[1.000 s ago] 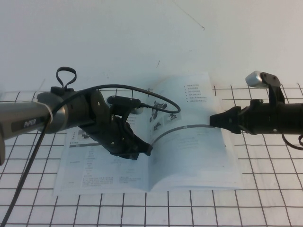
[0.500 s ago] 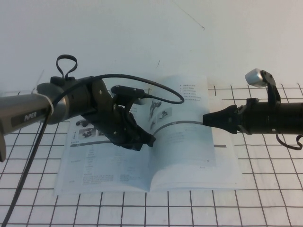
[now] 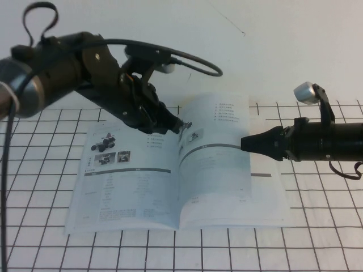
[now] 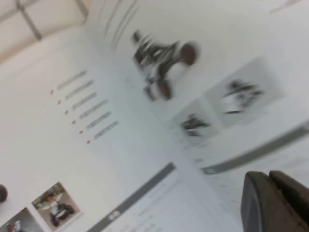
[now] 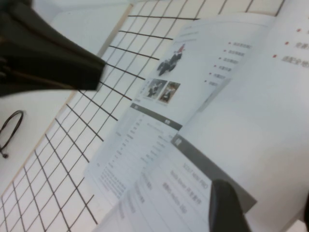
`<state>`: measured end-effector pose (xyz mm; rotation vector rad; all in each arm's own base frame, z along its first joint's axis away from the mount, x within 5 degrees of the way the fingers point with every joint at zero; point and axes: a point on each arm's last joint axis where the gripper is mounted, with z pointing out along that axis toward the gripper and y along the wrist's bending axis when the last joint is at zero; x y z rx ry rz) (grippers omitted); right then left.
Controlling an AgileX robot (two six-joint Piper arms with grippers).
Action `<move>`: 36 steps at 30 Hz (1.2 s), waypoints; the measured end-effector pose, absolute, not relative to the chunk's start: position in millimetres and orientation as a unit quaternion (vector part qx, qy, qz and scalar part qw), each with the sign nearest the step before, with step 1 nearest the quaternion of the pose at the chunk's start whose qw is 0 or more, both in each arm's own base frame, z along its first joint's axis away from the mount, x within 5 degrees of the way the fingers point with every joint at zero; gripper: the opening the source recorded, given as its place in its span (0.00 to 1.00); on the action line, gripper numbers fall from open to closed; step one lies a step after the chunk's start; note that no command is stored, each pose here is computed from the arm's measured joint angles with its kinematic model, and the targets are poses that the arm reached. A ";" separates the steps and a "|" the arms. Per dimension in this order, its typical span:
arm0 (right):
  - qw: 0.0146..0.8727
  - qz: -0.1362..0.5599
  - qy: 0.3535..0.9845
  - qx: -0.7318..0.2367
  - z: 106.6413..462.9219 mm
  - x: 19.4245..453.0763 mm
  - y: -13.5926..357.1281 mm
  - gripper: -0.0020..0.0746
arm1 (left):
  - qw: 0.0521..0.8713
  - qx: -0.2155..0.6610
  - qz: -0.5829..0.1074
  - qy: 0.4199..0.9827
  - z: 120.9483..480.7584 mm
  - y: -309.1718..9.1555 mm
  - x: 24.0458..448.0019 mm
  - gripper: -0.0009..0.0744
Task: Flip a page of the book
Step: Open the closed book
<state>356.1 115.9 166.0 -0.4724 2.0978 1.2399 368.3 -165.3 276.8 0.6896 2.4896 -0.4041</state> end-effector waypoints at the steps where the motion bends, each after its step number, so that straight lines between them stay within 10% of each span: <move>1: 0.324 0.475 0.798 -0.182 166.4 355.7 116.3 0.47 | 0.266 0.263 -0.153 0.915 285.6 -164.6 363.7 0.01; 14: 0.324 0.479 0.795 -0.184 167.1 355.3 116.6 0.47 | 0.310 0.477 -0.230 0.790 344.9 -242.4 267.2 0.01; 25: 0.330 0.477 0.792 -0.190 168.6 356.4 116.8 0.47 | 0.259 0.615 -0.134 0.732 272.2 -325.6 229.8 0.01; 36: 0.341 0.475 0.787 -0.197 173.9 361.1 117.4 0.47 | 0.295 0.580 -0.047 0.758 213.0 -332.7 226.9 0.01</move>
